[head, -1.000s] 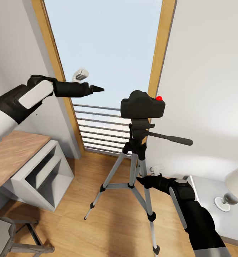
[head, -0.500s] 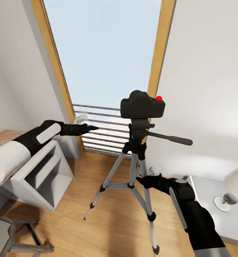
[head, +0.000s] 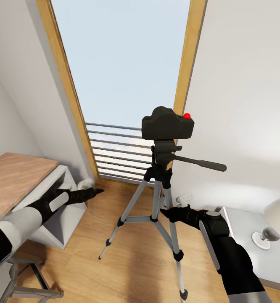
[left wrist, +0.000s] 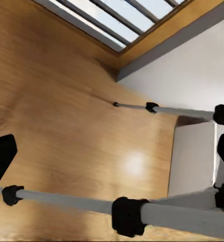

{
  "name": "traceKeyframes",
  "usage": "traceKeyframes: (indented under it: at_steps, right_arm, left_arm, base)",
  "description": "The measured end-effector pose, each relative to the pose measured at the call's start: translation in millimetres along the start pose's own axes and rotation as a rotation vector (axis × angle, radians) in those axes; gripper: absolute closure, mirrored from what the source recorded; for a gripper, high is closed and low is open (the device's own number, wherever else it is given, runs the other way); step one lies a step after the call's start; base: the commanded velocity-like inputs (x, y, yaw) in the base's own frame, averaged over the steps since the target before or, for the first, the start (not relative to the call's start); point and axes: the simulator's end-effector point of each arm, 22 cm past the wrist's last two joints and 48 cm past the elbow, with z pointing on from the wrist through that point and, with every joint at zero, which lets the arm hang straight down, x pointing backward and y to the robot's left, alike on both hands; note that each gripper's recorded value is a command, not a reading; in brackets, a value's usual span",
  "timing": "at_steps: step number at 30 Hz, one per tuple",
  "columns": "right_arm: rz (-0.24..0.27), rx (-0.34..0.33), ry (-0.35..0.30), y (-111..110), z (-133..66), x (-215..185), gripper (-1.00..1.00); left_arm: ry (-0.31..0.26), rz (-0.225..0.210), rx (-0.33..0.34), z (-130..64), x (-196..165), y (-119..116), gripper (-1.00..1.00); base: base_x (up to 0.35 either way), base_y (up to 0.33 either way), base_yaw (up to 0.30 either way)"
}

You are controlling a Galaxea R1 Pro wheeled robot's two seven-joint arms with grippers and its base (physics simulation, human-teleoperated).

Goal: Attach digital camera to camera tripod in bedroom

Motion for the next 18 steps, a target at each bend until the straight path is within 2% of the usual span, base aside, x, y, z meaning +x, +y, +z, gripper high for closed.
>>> traceKeyframes:
  at_steps: [3,5,10,14,18]
  right_arm:
    - [0.0,0.0,0.0,0,0.0,0,1.0]
    - [0.0,0.0,0.0,0,0.0,0,1.0]
    - [0.001,0.0,-0.001,0,-0.2,0,1.0]
    - [0.002,0.0,-0.001,-1,-0.3,0,1.0]
    - [0.002,0.0,-0.001,-1,-0.4,0,1.0]
  left_arm:
    - [0.033,-0.036,-0.051,6.3,36,25,-1.0]
    - [0.079,-0.072,-0.099,10.7,78,46,-1.0]
    - [0.14,-0.118,-0.179,10.0,152,81,-1.0]
    - [0.135,-0.114,-0.241,1.2,202,113,-1.0]
    - [0.125,-0.107,-0.282,-8.1,239,133,-1.0]
  base:
    - [0.0,0.0,0.0]
    - [0.0,0.0,0.0]
    - [0.0,0.0,0.0]
    - [0.0,0.0,0.0]
    - [0.0,0.0,0.0]
